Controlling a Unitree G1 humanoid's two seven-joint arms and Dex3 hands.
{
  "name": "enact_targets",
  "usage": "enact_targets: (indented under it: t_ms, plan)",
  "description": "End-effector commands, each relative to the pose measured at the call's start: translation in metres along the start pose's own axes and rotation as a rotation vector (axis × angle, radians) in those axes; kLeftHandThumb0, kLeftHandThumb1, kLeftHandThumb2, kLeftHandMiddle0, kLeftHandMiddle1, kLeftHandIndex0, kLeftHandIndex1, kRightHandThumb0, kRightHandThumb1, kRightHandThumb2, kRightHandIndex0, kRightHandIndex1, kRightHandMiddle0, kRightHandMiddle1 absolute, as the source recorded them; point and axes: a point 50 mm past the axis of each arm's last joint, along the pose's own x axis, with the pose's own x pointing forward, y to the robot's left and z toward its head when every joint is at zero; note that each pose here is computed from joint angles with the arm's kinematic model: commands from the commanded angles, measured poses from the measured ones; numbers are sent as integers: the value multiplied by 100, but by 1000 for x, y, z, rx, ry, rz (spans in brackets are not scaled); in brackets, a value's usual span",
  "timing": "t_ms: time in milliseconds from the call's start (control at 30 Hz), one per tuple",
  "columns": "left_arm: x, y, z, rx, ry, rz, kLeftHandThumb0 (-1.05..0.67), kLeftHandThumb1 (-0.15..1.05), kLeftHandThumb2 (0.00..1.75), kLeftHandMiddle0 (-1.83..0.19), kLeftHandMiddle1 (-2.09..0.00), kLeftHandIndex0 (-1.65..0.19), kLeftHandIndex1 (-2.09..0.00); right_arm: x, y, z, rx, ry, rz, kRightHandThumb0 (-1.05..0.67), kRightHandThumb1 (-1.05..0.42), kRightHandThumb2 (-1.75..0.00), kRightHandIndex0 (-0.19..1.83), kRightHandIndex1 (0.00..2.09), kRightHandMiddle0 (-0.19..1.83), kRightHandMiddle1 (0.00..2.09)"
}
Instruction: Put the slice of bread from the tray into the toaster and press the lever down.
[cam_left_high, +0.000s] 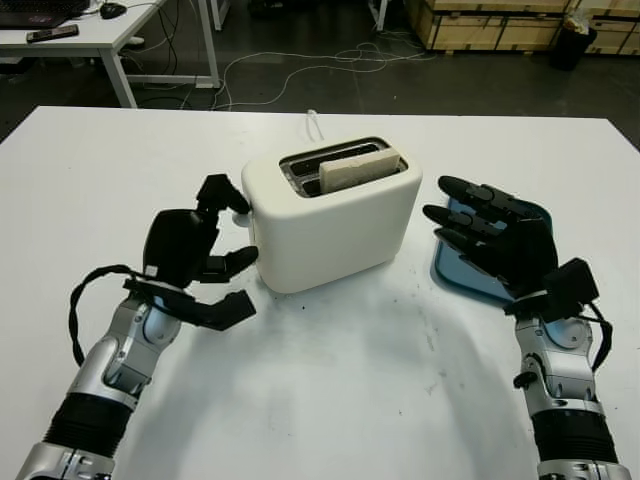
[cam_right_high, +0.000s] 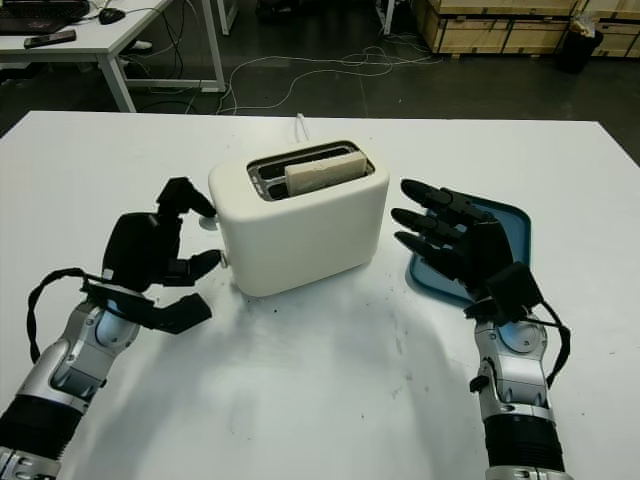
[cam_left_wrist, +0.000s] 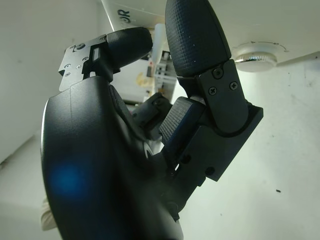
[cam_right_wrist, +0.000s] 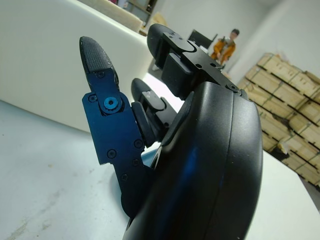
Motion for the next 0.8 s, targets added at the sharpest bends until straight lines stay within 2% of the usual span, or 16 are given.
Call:
enact_targets:
  t_ms: [0,100,233,267,333,400,467,567,767]
  plan:
    - [-6,-10,2,-33,-10,-68,-101,75,104,-122,-175,-18,-175,-3,-1,0,7,1,-17,-52,-84,0,84,4,77,1]
    - [-13,-31,0,-100,35,-148,-99,75,110,-118,-175,-36,-175,-4,-2,-1,-5,-8,-12,-51,-84,0,85,5,77,1]
    - [-29,-85,-11,-149,144,-305,-102,62,130,-112,-170,-69,-167,-5,-2,-1,-16,-7,-9,-52,-85,0,85,5,77,1]
    - [-35,-98,-14,-150,175,-340,-103,61,132,-118,-165,-84,-157,-6,-2,-1,-11,-6,-10,-52,-85,0,85,5,77,1]
    - [-46,-123,-17,-166,242,-395,-104,56,140,-127,-159,-102,-142,-6,-1,-1,-1,-5,-11,-52,-84,0,85,5,78,1]
    - [-54,-137,-17,-193,283,-432,-104,48,150,-135,-152,-118,-132,-7,-2,-1,0,-4,-12,-51,-85,0,86,5,78,1]
    - [-57,-143,-15,-213,292,-448,-104,44,153,-137,-147,-125,-126,-7,-2,0,-6,0,-15,-49,-85,0,86,6,78,1]
    - [-56,-143,-17,-210,285,-430,-105,48,152,-136,-151,-130,-127,-8,-3,0,-17,8,-18,-51,-85,0,85,5,78,1]
    - [-51,-134,-22,-158,256,-358,-103,51,160,-127,-160,-122,-146,-6,-2,-1,-13,5,-6,-52,-85,0,85,5,78,0]
